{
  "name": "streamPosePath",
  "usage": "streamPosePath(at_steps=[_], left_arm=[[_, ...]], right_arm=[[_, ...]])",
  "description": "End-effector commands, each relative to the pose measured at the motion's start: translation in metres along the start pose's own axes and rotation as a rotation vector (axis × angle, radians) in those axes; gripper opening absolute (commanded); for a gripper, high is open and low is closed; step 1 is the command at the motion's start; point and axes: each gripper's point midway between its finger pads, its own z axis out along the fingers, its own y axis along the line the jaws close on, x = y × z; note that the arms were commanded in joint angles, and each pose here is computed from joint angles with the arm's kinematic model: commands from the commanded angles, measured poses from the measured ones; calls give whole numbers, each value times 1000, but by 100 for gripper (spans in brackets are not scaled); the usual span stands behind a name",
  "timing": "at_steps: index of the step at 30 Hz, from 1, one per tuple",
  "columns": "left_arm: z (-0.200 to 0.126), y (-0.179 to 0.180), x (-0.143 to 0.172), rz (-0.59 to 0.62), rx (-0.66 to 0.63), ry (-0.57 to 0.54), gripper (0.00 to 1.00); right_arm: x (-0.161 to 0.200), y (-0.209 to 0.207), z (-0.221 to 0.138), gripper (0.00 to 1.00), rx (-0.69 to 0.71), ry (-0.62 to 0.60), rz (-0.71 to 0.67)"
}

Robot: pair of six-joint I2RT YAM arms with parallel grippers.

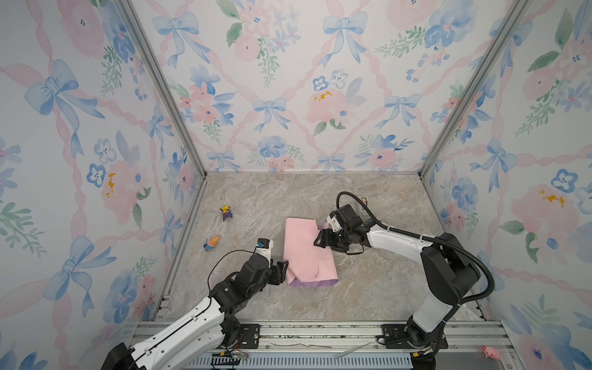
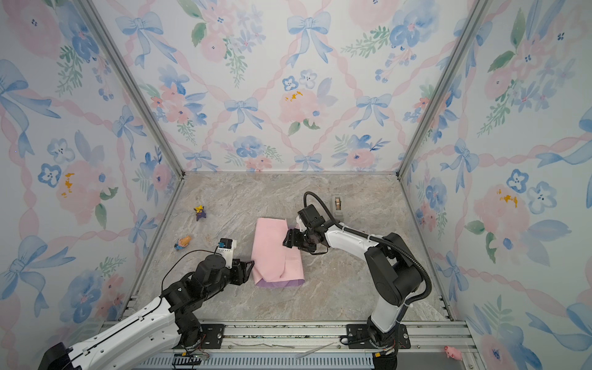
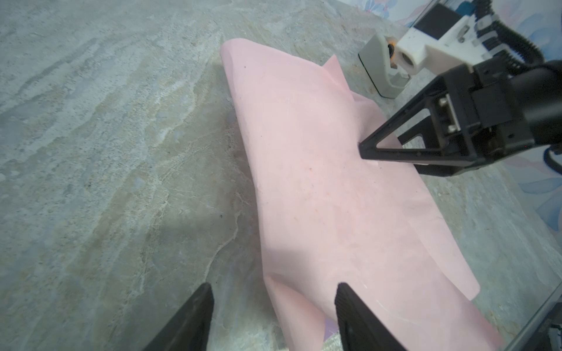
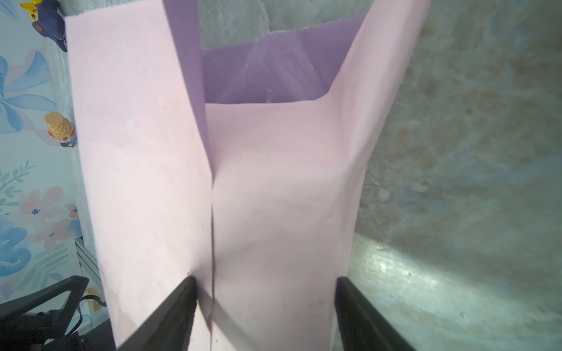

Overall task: Wrap a gift box in wrapping paper
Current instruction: Fold the wrapping paper for the gift box.

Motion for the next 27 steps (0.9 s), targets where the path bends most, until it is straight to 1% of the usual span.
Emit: streamPosePath(at_steps=[1, 3, 5, 8, 12, 19, 27], left_arm=[[-1, -7, -17, -77, 64, -139, 70], [-1, -12, -25, -139, 115, -197, 71], [2, -14, -28, -189, 136, -209, 71], [11, -16, -26, -211, 132, -172, 74], [25, -20, -26, -223, 133, -108, 73], [52, -30, -27, -223, 131, 3, 69], [73, -48, -21, -198, 193, 90, 61]], right_arm=[[12, -31, 8, 73, 122, 43, 25], [14, -31, 7, 73, 125, 45, 23], [12, -31, 6, 72, 123, 38, 24], [11, -31, 5, 72, 120, 35, 23], [11, -29, 3, 72, 115, 32, 18], [10, -28, 3, 71, 100, 24, 18], [4, -32, -2, 70, 99, 10, 25]])
